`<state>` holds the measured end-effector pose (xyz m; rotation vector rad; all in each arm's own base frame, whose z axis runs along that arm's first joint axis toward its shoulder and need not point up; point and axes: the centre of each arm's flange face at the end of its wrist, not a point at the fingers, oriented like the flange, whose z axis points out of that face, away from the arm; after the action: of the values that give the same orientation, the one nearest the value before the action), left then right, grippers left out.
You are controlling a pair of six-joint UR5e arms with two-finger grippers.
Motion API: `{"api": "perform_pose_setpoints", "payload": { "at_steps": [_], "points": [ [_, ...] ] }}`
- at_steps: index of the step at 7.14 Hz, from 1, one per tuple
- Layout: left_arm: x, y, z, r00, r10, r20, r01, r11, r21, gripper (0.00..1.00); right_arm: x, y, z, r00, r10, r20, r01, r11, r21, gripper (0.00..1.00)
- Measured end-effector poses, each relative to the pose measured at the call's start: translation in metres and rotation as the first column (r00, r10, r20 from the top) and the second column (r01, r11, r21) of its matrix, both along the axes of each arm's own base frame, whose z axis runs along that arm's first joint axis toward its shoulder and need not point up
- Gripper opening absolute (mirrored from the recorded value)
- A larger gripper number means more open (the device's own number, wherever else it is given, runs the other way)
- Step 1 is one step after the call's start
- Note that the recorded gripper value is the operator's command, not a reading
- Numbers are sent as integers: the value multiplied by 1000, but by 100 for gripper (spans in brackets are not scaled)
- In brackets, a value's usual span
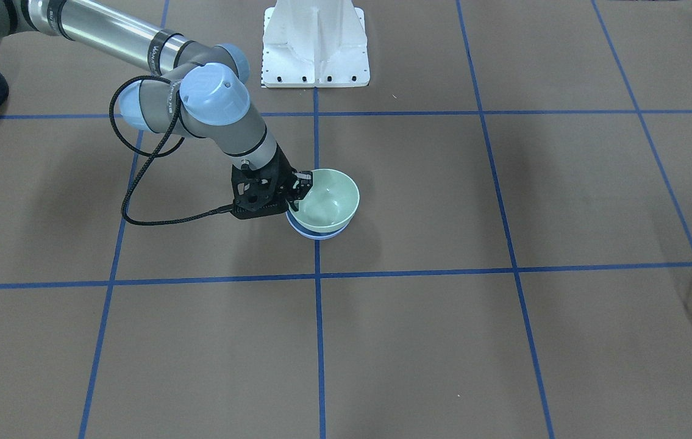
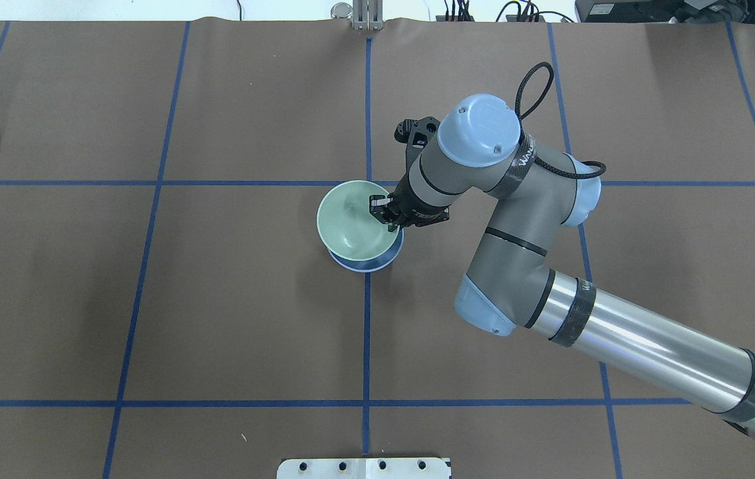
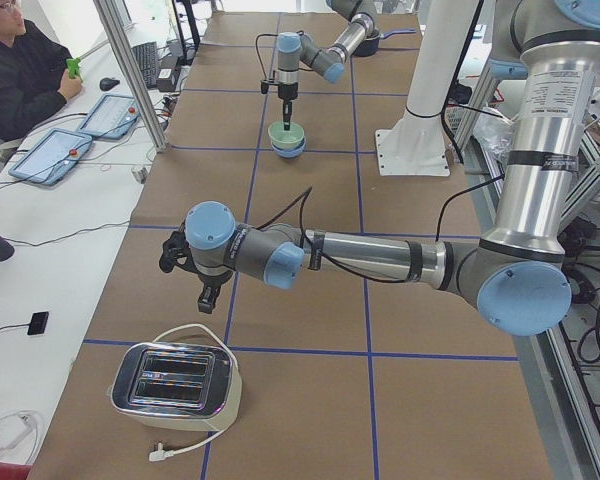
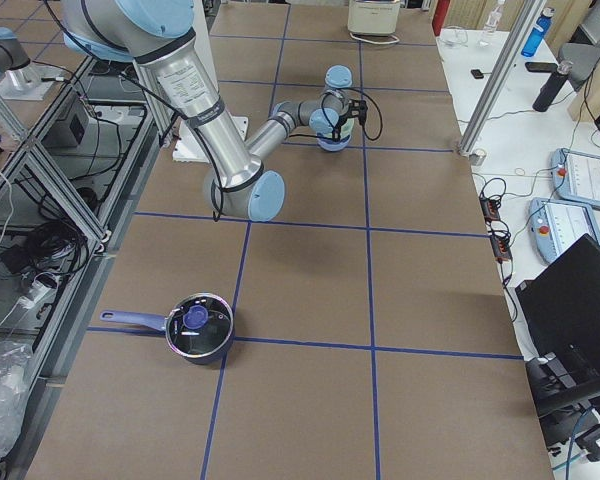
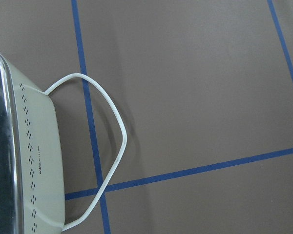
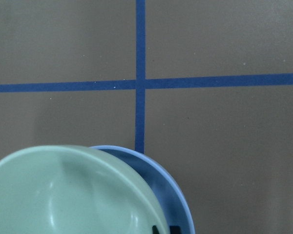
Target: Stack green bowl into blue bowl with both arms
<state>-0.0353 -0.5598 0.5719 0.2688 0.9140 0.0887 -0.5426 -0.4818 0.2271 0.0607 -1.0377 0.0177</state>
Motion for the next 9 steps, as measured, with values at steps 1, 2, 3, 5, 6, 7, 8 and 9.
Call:
{"api": "perform_pose_setpoints", "payload": {
  "at_steps": [1,2,3,5,6,7,8,9],
  "points": [
    [0,0,0,1000,0,0,0,1000,0,97,0,0,0,1000,0,0,0,1000,0,0],
    [0,0,0,1000,0,0,0,1000,-1,97,0,0,0,1000,0,0,0,1000,1,0],
    [0,0,0,1000,0,0,0,1000,-1,97,-1,0,0,1000,0,0,0,1000,1,0],
    [0,0,0,1000,0,0,0,1000,-1,97,-2,-1,-1,1000,0,0,0,1000,0,0],
    [0,0,1,1000,0,0,0,1000,-1,97,-2,-1,-2,1000,-1,1,1,1000,1,0],
    [0,0,1,1000,0,0,0,1000,-2,97,-2,-2,-2,1000,-1,1,1,1000,2,9],
    [0,0,1,1000,0,0,0,1000,-2,98,-2,-2,-2,1000,-1,1,1,1000,3,25],
    [0,0,1,1000,0,0,0,1000,-2,98,-2,-2,-2,1000,-1,1,1,1000,3,35]
  ]
}}
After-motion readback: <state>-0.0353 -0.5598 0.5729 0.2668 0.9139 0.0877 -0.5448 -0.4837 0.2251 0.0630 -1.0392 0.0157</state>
